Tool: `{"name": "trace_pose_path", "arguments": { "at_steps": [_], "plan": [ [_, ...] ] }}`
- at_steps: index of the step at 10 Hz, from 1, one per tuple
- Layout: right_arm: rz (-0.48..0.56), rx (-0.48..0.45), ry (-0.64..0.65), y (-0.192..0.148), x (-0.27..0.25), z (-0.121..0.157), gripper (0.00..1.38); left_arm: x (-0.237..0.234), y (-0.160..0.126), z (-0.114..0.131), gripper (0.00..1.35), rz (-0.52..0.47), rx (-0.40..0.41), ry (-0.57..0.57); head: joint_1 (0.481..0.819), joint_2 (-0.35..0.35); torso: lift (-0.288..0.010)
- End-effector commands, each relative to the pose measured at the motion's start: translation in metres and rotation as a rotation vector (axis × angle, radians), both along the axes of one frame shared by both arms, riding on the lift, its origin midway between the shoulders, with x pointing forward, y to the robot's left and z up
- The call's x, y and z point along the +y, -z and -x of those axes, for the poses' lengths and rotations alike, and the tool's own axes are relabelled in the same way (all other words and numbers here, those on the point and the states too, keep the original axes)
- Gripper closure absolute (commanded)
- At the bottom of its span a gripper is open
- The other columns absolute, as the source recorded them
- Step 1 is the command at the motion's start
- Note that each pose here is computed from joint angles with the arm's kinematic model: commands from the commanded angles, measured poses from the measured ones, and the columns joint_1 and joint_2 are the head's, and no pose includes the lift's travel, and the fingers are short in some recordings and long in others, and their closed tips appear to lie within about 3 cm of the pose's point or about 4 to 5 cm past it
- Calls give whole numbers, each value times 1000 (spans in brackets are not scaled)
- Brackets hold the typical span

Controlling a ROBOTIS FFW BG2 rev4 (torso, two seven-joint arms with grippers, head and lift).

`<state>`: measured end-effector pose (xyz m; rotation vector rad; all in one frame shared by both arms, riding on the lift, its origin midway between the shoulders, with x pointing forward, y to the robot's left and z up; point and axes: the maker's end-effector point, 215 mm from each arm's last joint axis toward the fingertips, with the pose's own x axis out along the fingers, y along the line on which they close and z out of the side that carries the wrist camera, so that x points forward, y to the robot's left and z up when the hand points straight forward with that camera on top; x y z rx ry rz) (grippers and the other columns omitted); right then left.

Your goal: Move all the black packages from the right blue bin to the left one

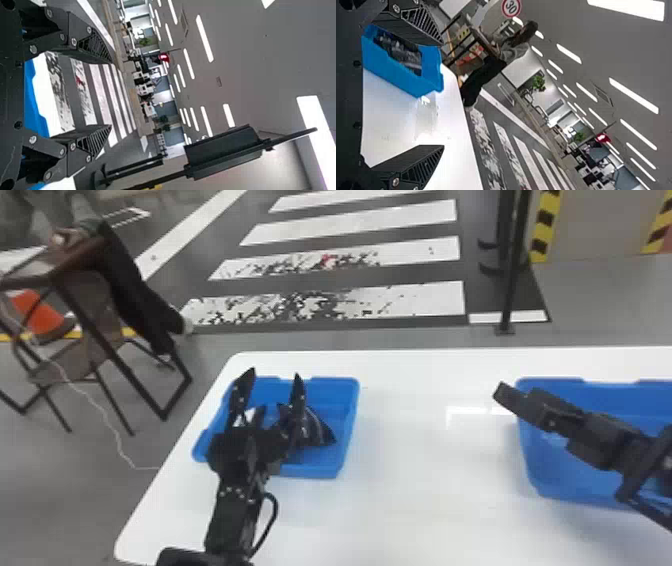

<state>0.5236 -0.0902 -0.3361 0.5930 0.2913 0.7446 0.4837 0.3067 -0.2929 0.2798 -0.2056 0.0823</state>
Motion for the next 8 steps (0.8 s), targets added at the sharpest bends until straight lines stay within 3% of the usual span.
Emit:
{"name": "trace_pose_path", "arguments": {
  "at_steps": [1, 3, 5, 8],
  "plan": [
    [151, -39, 93, 4, -50, -13, 117, -10, -13, 22, 140, 115, -50, 40, 695, 238, -140],
    [454, -58, 275, -2, -133, -5, 119, -33, -30, 50, 140, 295, -76, 96, 695, 169, -140],
    [789, 67, 496, -8, -213, 34, 116, -46, -33, 68, 140, 418, -74, 132, 695, 43, -140],
    [876, 354, 493, 53, -256, 33, 119, -75, -37, 60, 140, 395, -58, 220, 695, -91, -140]
  ]
}}
